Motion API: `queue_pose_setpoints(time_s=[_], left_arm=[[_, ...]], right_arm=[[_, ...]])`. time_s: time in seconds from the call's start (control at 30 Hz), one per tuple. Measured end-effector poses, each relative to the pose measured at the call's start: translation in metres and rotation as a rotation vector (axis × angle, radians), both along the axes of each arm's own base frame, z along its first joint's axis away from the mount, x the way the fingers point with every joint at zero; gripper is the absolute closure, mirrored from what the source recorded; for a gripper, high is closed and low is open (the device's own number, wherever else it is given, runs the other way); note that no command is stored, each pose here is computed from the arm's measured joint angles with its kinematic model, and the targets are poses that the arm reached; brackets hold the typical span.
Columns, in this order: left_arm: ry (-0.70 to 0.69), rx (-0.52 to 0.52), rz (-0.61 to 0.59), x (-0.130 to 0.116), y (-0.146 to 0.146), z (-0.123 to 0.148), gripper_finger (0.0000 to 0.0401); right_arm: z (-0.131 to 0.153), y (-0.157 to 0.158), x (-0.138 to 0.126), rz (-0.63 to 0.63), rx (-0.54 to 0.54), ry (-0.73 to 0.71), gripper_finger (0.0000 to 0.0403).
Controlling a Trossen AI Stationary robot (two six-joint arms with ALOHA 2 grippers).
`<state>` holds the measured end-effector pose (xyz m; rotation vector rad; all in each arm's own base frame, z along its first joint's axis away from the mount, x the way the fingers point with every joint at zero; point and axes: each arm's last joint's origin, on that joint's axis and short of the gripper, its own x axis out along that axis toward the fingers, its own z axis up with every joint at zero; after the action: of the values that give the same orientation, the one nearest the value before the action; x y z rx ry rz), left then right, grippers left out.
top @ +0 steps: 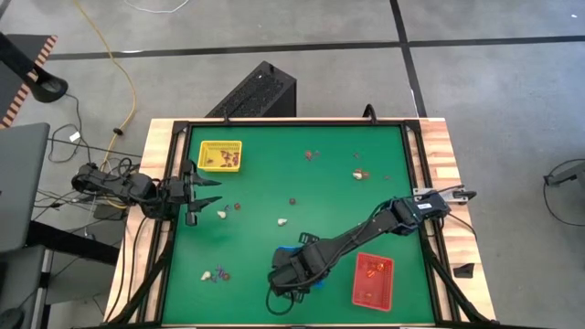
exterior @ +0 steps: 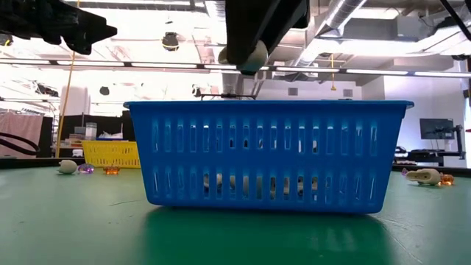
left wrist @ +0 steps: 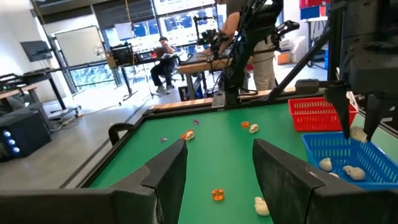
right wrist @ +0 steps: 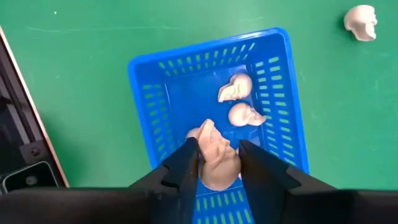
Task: Sort Halloween decoration
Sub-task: Put the white skull toy into the blue basket, then put the orange pumpkin toy into the orange basket
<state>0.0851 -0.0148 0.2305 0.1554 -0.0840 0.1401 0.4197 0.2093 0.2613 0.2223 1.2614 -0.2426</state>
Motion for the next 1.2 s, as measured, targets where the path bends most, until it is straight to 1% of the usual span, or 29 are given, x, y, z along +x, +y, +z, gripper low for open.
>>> queue_pose_setpoints(time_s=[0.27,0.37,0.47,0.53,0.63,0.7,0.8,0.87,1.0,1.1,1.2], left_arm=[[0.006,0.001,0.0,0.0,0.0,-0.001,0.0228],[0.009,0.004,0.0,0.0,0.0,-0.001,0.0228],[0.009,0.004,0.0,0.0,0.0,-0.001,0.0228],[0.009,0.003,0.0,0.0,0.0,-0.001,0.0228],[0.009,-0.003,0.0,0.0,0.0,-0.001,0.0228],[0.009,-0.003,0.0,0.0,0.0,-0.001,0.0228],[0.012,-0.002,0.0,0.0,0.0,-0.001,0.0228],[0.013,0.002,0.001,0.0,0.0,-0.001,0.0228],[0.013,0.006,0.001,0.0,0.0,-0.001,0.0228],[0.013,0.006,0.001,0.0,0.0,-0.001,0.0228],[0.014,0.01,0.002,0.0,0.0,-0.001,0.0228]], right_arm=[[-0.001,-0.01,-0.002,-0.002,-0.032,0.063,0.018],[-0.001,-0.016,-0.002,0.028,-0.057,0.084,0.0164],[-0.001,-0.031,0.006,0.076,-0.077,0.081,0.016],[-0.001,-0.048,0.013,0.093,-0.092,0.081,0.0159],[0.0,-0.084,0.027,0.064,-0.132,0.063,0.0159],[0.0,-0.109,0.035,0.012,-0.164,0.044,0.0159],[0.0,-0.146,0.041,-0.094,-0.163,0.048,0.0159],[-0.009,-0.169,0.044,-0.158,-0.159,0.062,0.0159],[-0.036,-0.208,0.043,-0.249,-0.147,0.145,0.0159],[-0.056,-0.228,0.043,-0.288,-0.077,0.156,0.0159],[-0.069,-0.24,0.042,-0.309,-0.05,0.172,0.0159]])
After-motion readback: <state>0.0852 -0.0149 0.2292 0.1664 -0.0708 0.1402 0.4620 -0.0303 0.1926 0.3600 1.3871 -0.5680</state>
